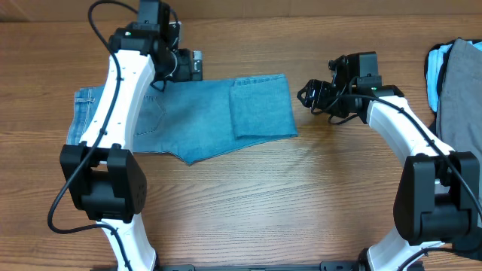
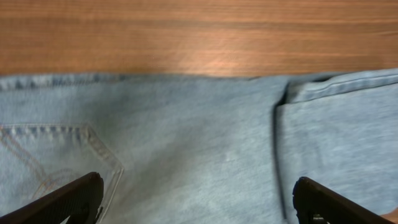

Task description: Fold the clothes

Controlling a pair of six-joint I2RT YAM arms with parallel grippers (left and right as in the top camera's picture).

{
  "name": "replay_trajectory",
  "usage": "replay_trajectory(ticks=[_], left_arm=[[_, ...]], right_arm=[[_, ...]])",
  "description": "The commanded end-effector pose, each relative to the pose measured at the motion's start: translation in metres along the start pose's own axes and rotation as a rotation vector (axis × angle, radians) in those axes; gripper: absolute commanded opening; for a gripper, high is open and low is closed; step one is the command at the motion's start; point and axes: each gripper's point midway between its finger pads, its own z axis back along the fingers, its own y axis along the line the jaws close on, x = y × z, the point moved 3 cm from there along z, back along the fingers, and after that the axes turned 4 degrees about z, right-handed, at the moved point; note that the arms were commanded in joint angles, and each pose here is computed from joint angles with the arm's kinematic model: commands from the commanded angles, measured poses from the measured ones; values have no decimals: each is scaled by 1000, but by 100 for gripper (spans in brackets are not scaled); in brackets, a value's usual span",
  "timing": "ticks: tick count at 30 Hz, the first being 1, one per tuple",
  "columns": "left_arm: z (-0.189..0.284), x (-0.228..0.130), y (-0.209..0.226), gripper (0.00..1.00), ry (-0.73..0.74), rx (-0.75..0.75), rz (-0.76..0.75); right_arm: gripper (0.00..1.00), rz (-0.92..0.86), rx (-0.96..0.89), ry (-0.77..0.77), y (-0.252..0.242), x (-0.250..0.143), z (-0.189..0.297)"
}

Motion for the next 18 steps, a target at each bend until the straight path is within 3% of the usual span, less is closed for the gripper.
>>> replay_trajectory(ticks=[1,18], left_arm=[[-9,-11,1,100,44,-5,24],[-9,-14,2,100,59,2,31]], right_arm=[[80,56,1,-38,7,12,2],[77,-5,178,157,40,-34,-55]])
